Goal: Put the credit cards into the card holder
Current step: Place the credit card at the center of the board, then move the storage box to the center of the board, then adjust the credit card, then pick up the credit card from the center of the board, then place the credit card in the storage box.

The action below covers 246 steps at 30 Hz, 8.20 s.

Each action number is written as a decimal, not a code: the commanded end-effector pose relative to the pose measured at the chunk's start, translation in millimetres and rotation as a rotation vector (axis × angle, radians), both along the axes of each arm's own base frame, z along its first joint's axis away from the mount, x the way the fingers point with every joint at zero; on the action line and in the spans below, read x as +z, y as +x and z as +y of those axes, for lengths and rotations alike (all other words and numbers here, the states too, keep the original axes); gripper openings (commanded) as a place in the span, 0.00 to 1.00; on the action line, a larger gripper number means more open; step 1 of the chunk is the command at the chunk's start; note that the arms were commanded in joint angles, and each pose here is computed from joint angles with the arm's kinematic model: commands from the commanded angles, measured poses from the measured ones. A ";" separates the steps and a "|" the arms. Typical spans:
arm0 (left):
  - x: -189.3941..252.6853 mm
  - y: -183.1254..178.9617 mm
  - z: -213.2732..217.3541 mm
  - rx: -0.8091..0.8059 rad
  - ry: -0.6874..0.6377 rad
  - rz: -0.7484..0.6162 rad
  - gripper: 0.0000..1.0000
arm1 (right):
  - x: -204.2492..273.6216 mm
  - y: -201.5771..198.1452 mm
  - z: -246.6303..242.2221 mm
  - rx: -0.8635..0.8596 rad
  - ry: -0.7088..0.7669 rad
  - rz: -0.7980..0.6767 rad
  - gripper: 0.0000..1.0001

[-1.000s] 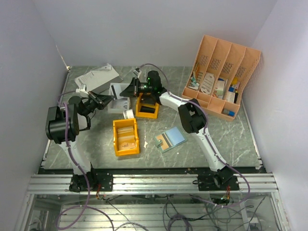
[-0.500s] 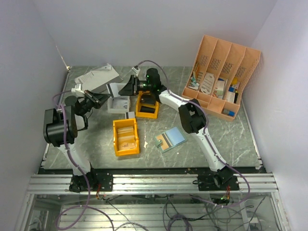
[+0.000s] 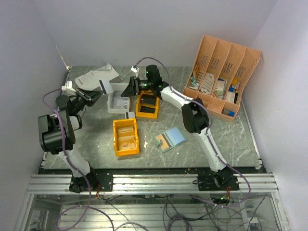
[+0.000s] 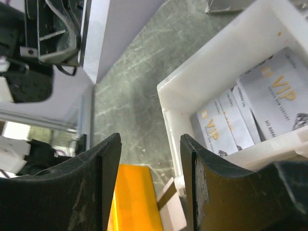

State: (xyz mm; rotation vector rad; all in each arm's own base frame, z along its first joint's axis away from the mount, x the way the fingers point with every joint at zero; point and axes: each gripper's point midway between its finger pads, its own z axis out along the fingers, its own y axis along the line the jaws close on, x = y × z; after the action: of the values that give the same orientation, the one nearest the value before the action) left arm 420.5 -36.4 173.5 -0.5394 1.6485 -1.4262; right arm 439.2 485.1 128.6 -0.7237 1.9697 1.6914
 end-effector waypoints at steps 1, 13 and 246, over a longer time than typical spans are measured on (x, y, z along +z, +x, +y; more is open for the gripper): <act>12.1 -10.5 6.5 -0.010 0.053 -0.030 0.07 | 74.6 -3.5 -18.2 0.023 -0.025 -0.338 0.52; 24.9 -38.3 6.6 -0.046 0.295 0.055 0.07 | 33.5 -144.1 -52.1 0.444 -0.284 -0.859 0.17; -72.6 81.6 -42.6 0.156 0.879 0.229 0.36 | 132.3 -106.1 -200.2 -0.027 0.181 -0.144 0.00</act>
State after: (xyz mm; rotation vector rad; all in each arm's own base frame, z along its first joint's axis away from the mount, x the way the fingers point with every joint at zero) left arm 504.5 -95.5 100.9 -0.2913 2.0723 -0.6510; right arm 338.9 291.6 252.8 -0.6825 1.7187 1.7564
